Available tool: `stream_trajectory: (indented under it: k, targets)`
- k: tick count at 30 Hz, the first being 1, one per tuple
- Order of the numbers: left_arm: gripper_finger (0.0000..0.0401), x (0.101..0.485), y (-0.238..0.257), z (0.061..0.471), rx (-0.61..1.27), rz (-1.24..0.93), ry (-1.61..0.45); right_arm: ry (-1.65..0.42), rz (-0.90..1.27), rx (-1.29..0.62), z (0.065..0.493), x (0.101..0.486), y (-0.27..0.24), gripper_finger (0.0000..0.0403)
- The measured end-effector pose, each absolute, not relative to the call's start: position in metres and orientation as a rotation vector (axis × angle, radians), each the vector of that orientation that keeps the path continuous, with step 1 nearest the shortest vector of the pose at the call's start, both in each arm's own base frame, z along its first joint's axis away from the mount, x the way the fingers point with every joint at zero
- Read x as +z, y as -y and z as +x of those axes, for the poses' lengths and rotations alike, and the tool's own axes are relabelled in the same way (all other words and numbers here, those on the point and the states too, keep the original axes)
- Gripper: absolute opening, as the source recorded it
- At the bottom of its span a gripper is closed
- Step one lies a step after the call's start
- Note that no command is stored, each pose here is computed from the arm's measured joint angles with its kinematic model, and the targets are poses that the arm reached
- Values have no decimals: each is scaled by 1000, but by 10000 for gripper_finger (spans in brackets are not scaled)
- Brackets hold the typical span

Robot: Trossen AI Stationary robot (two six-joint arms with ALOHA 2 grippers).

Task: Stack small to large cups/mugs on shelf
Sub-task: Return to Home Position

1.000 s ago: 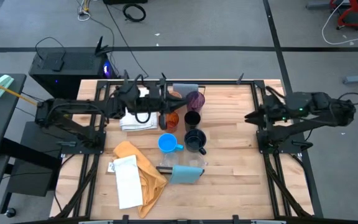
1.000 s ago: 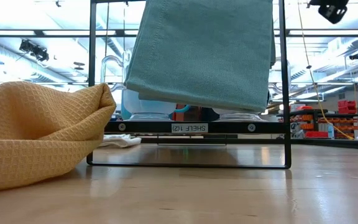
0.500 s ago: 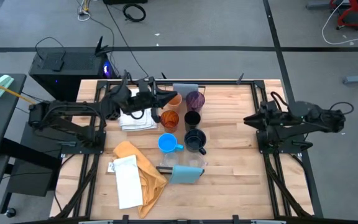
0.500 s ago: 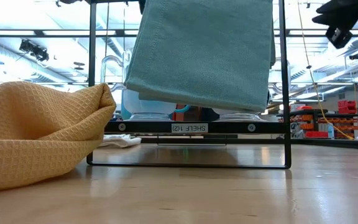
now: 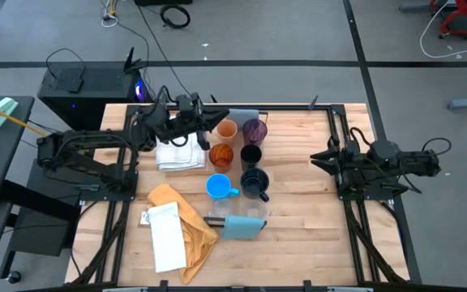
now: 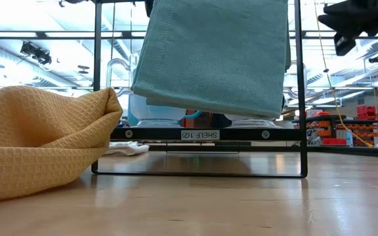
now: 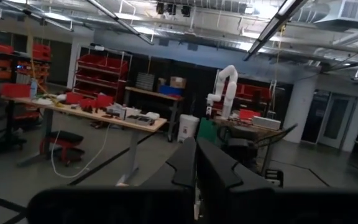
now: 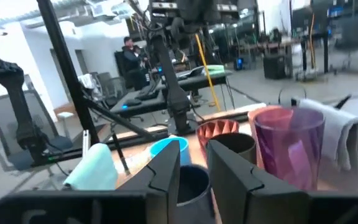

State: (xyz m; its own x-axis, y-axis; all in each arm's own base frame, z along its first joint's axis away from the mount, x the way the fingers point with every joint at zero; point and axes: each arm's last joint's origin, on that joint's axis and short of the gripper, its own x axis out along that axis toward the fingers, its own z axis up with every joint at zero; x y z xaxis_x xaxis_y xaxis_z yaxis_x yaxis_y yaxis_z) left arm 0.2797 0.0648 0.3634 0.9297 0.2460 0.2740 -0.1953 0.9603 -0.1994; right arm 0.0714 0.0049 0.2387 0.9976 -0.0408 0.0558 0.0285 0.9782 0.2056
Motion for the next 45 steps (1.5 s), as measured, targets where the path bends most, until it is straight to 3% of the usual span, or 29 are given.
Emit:
stream_trajectory:
  k: [8,21,34,39,45]
  targets:
    - [17,359,-66,281,232,-200,254,151,22,-100,71,246,-2,89]
    - [16,357,-66,281,242,-202,238,106,124,-24,87,211,0,89]
    - [14,356,-66,281,248,-159,224,36,25,19,91,194,-2,54]
    - [20,355,-66,282,249,-161,206,12,53,20,98,167,-2,52]
    - [23,354,-66,282,250,-161,200,17,5,17,99,167,-2,51]
